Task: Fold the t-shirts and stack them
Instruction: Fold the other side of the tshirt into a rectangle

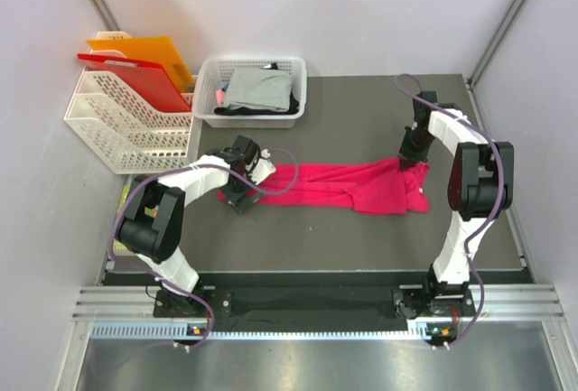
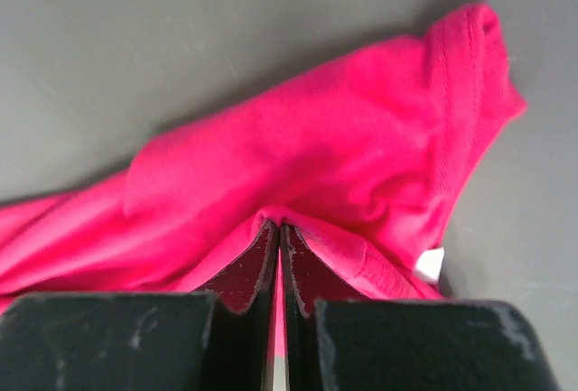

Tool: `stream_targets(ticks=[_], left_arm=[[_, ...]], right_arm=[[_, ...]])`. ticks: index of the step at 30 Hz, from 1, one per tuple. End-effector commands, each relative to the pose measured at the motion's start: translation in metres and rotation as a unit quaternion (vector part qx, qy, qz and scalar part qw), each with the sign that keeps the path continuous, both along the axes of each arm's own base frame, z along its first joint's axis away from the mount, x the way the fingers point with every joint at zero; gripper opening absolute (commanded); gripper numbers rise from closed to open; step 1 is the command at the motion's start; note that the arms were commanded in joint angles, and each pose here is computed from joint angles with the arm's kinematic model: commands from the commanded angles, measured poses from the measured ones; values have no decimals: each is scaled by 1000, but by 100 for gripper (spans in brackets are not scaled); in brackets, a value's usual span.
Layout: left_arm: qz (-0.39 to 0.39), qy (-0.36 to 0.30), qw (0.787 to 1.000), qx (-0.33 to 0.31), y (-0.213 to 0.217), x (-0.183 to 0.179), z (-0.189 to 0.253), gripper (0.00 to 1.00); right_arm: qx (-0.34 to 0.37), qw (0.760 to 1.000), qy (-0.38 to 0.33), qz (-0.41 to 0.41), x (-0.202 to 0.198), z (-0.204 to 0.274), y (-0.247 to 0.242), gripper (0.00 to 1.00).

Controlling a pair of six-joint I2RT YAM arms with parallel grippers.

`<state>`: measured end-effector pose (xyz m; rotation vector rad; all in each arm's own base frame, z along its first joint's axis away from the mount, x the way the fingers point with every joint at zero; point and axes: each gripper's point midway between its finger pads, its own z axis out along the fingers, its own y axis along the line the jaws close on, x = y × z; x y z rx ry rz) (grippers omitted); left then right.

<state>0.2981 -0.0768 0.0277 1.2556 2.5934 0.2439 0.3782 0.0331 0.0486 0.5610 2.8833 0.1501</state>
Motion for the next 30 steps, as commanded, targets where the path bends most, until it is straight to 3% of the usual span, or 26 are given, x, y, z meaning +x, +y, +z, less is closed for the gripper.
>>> stream_targets(ticks=[1,8,15,17,18,21,24,26,30], left_arm=[[2,-17,1000,-4,2,3,14,91],[-3,-20,1000,0,3,4,19,91],[-3,-21,1000,3,5,6,18,91],[-3,-22,1000,2,5,8,18,91],[-3,-21,1000,2,5,8,18,91],[-4,-23,1000,0,4,9,18,91],[-2,-21,1000,0,5,9,16,91],[0,-23,1000,-1,5,9,15,91],[3,-31,1000,-2,6,14,17,91]], right_arm=[[3,999,-50,-19,35,16,-2,0],[-16,996,-69,-55,48,29,-34,0],[-5,998,-50,-49,37,18,-34,1],[6,998,-34,-43,28,10,-29,9],[6,999,-27,-37,24,8,-29,29],[-14,999,-35,-35,21,19,-35,51],[-62,993,-96,-29,27,62,-41,60],[-81,986,-142,16,31,96,-14,63],[-76,974,-173,128,17,119,51,60]])
